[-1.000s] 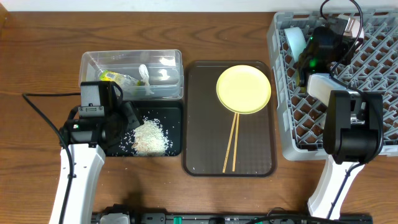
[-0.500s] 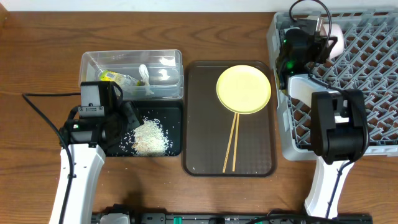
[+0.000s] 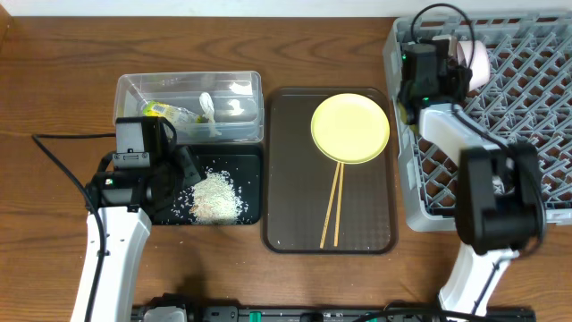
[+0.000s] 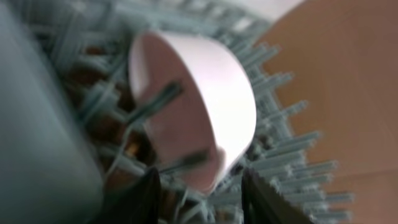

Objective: Sort waste into correct bins and load items into the dishwasher rack
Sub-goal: 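Reach the right gripper to the yellow plate and grasp its rim, then lift the yellow plate with the right gripper and carry it to the rack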

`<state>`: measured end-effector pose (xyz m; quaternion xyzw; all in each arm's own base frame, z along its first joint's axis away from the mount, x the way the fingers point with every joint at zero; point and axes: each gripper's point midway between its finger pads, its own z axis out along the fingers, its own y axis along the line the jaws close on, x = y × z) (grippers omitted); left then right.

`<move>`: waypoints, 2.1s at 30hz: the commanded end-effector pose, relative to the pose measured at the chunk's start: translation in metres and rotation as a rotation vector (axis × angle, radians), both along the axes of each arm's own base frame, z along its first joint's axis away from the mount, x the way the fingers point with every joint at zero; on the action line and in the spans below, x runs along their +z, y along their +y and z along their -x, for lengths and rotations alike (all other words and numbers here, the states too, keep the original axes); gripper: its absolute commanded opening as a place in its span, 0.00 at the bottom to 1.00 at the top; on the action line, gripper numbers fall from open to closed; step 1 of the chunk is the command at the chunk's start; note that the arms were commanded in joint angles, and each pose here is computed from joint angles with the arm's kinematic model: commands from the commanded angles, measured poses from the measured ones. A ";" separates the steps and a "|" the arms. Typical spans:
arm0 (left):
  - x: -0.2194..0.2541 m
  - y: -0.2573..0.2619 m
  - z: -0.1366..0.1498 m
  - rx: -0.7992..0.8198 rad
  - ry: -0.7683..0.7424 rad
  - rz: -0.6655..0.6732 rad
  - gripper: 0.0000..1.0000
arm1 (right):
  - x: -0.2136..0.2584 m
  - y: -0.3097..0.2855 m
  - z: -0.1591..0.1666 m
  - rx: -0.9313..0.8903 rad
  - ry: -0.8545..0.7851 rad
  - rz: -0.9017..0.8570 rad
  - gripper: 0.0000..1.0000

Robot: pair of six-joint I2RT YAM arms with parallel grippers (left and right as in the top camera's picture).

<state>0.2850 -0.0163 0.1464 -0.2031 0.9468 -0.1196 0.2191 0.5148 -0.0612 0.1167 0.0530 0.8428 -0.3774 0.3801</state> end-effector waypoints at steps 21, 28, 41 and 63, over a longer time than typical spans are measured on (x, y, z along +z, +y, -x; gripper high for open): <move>-0.001 0.003 0.000 -0.008 0.004 -0.017 0.55 | -0.020 0.212 0.126 0.265 0.396 -0.936 0.49; -0.001 0.003 0.000 -0.008 0.004 -0.017 0.55 | -0.048 0.204 0.151 -0.164 0.335 -1.004 0.52; -0.001 0.003 0.000 -0.008 0.004 -0.017 0.55 | -0.074 0.190 0.172 -0.381 0.288 -1.027 0.49; -0.001 0.003 0.000 -0.008 0.003 -0.016 0.55 | -0.108 0.188 0.170 -0.358 0.217 -1.062 0.05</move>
